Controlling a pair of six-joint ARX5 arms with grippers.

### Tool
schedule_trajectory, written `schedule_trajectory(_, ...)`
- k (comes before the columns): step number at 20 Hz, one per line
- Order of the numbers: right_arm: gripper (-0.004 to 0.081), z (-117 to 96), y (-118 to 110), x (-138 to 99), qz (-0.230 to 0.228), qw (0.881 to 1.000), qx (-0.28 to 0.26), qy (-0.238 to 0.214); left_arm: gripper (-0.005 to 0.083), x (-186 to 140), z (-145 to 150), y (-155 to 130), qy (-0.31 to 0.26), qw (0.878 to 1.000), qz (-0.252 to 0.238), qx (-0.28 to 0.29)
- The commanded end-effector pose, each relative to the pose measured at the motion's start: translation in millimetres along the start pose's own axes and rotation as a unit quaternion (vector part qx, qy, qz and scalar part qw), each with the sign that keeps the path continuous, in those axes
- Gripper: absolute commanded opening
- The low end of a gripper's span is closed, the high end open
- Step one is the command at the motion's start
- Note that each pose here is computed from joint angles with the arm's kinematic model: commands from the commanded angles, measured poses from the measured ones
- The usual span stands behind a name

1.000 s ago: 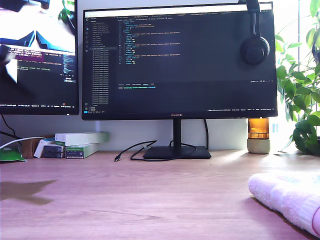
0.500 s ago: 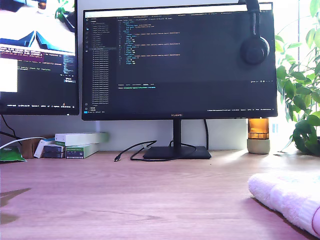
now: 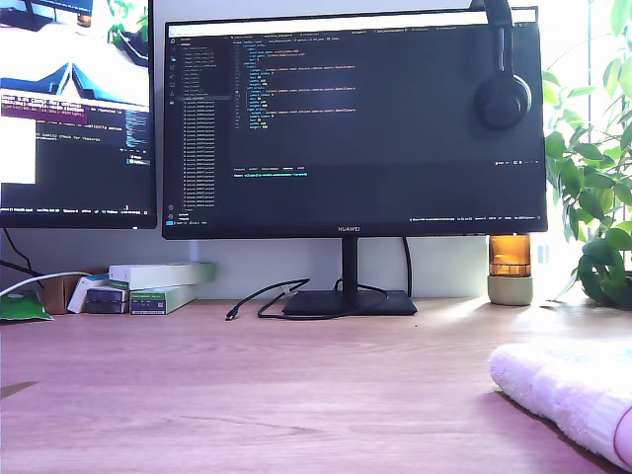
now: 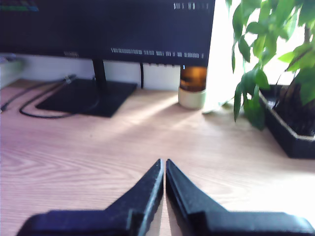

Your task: Fold the tea towel to a neat square and place it to the right

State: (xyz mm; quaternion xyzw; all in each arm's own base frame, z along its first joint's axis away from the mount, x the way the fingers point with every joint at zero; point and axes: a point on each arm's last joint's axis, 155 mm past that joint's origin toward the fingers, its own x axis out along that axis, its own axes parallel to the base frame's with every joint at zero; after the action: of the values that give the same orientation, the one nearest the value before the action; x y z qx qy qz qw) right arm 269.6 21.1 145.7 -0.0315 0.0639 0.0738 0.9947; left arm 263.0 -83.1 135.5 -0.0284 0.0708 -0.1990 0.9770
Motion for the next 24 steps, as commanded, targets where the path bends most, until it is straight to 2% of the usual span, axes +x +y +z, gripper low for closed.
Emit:
schedule_trajectory(1, -0.0013, -7.2, 0.5, -2.0, 0.000, 1.000, -0.002, 0.005, -0.0021, -2.3, -5.7, 1.1, 0.004, 1.000, 0.004, 0.001)
schedule_trajectory(13, -0.0013, 4.4, 3.5, -20.8, -0.003, 1.000, -0.007, -0.028, -0.0021, -22.4, 2.9, 4.7, -0.022, 0.999, 0.030, 0.008)
schedule_trajectory(15, -0.0013, 0.0, 3.9, -21.4, -0.002, 1.000, -0.003, -0.020, -0.0021, -24.5, 2.2, 4.9, -0.021, 0.999, 0.032, 0.007)
schedule_trajectory(19, -0.0013, -26.6, 6.1, -21.7, 0.002, 0.999, 0.008, 0.032, -0.0021, -25.3, -17.0, 6.6, 0.016, 0.999, 0.037, -0.004)
schedule_trajectory(21, -0.0013, -27.2, 5.8, -22.0, 0.001, 0.999, 0.008, 0.035, -0.0021, -26.2, -31.2, 7.0, 0.043, 0.998, 0.038, -0.011)
schedule_trajectory(24, -0.0013, -27.6, 5.8, -22.1, 0.001, 0.999, 0.008, 0.035, -0.0021, -26.3, -32.2, 7.0, 0.046, 0.998, 0.038, -0.012)
